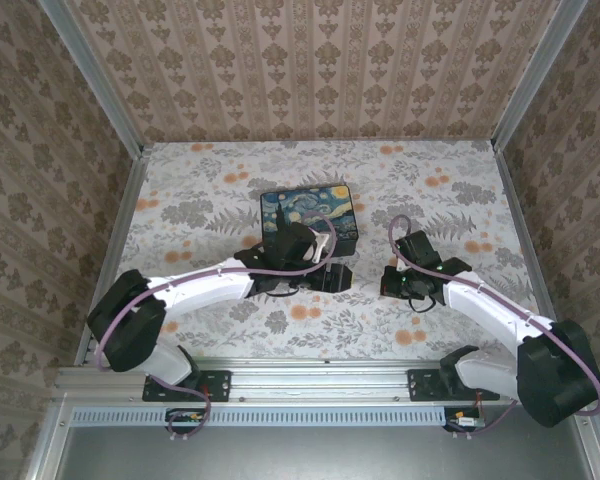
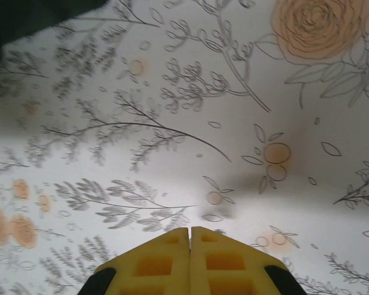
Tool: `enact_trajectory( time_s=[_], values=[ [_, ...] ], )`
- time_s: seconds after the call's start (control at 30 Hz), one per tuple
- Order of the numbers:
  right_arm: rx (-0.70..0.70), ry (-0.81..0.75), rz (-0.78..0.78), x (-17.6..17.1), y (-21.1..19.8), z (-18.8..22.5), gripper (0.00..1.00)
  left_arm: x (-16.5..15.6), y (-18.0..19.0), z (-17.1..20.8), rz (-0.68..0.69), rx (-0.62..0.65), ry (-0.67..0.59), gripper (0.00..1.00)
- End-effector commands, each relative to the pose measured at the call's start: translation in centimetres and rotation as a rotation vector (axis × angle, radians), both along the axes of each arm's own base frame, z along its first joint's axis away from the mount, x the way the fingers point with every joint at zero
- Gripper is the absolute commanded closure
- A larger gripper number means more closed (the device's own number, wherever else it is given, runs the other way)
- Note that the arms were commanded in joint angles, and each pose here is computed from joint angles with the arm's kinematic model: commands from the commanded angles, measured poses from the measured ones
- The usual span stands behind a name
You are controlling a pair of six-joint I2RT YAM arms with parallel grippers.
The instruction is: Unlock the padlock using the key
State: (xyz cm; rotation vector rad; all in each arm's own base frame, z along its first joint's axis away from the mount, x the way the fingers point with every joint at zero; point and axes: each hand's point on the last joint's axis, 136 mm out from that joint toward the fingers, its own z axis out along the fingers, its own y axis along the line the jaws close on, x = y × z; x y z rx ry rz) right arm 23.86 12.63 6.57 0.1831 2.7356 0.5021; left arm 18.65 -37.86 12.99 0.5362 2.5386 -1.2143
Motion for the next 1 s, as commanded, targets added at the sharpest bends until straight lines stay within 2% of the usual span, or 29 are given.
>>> enact_trajectory(
  time_s=[0.0,0.17,0.47,0.63,0.77,0.97],
  values=[
    [0.091,-0.053,-0.004,1.0,1.6,2.9,0.99,-0.1,-2.3,1.1,0.032,-0.119,0.061,0.30],
    [0.085,-0.054,0.009,1.0,1.6,3.5,0.99,0.8,-2.0,-0.6,0.075,-0.101,0.056,0.34],
    [0.266,-0.084,0.048,1.0,4.2,7.5,0.97,2.6,-3.8,-0.5,0.079,-0.278,0.126,0.46],
    [0.297,-0.099,0.076,1.0,4.8,8.5,0.98,4.5,-2.2,0.6,0.213,-0.426,0.226,0.38],
    [0.356,-0.109,0.093,1.2,5.9,8.7,0.99,4.8,-1.5,1.5,0.287,-0.438,0.290,0.35],
    [0.507,-0.242,0.131,2.4,8.3,11.8,1.00,4.9,-0.7,2.1,0.393,-0.490,0.443,0.29]
  ],
)
